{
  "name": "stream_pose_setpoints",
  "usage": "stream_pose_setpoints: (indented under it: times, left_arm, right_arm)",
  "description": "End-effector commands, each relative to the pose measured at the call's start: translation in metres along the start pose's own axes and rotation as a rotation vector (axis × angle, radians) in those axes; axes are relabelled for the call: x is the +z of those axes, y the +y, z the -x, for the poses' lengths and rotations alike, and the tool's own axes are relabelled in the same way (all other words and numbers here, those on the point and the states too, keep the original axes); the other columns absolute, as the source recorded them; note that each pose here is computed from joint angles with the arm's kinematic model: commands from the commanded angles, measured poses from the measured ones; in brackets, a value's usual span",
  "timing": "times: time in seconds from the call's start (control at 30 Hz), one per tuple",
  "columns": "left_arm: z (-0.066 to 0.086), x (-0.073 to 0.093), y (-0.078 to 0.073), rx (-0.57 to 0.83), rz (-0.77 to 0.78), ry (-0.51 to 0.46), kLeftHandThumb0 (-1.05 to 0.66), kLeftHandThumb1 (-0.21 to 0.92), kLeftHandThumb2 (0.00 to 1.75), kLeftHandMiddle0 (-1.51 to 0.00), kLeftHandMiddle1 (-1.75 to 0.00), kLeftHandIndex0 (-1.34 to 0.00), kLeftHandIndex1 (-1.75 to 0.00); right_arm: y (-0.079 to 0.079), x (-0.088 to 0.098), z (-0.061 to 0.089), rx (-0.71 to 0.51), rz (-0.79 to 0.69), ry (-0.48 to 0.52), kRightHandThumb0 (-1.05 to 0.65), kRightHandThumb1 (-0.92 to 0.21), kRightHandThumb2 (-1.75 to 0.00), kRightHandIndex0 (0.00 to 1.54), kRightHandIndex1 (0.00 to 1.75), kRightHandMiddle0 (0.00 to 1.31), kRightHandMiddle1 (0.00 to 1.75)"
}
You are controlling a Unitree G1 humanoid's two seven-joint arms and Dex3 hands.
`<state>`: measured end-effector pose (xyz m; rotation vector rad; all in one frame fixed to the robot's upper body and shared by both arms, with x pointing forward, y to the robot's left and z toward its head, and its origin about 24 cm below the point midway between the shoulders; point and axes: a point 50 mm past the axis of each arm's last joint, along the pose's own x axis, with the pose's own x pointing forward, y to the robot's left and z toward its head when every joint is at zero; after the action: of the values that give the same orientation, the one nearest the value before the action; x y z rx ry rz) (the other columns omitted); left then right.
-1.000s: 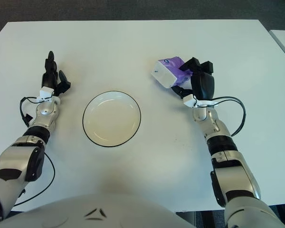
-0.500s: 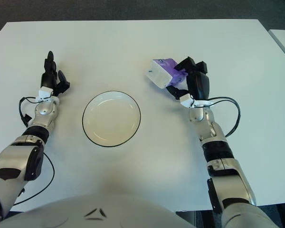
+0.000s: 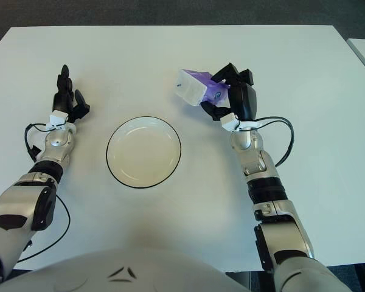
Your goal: Put the tissue paper into the plate.
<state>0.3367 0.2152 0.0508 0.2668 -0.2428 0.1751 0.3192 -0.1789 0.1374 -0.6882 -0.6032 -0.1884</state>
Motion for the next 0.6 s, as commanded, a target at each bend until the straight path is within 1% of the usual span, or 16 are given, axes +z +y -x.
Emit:
stream_pose_setpoints:
  times: [0.0, 0.27, 0.4, 0.57]
  left_arm:
    - [0.075, -0.070, -0.012, -0.062, -0.038, 0.367, -0.92, 0.92, 1.06, -0.10, -0.01, 0.00, -0.11]
    - [0.077, -0.071, -0.013, -0.069, -0.043, 0.371, -0.92, 0.92, 1.06, -0.09, 0.00, 0.00, -0.08]
    - [0.077, -0.071, -0.013, -0.068, -0.041, 0.374, -0.92, 0.92, 1.07, -0.08, 0.00, 0.00, -0.07]
    - [0.077, -0.071, -0.014, -0.066, -0.037, 0.375, -0.92, 0.92, 1.08, -0.07, 0.00, 0.00, -0.07]
  right_arm:
    - [-0.008, 0.018, -0.020, -0.075, -0.017, -0.103, -0.47, -0.33, -1.29, 1.29, 1.75, 0.59, 1.75]
    - [-0.010, 0.030, -0.031, -0.118, -0.092, -0.156, -0.46, -0.33, -1.29, 1.28, 1.75, 0.59, 1.75]
    - [-0.008, 0.034, -0.032, -0.120, -0.114, -0.165, -0.46, -0.33, -1.30, 1.28, 1.75, 0.60, 1.75]
    - [-0.001, 0.041, -0.029, -0.113, -0.133, -0.175, -0.46, -0.33, -1.30, 1.28, 1.75, 0.60, 1.75]
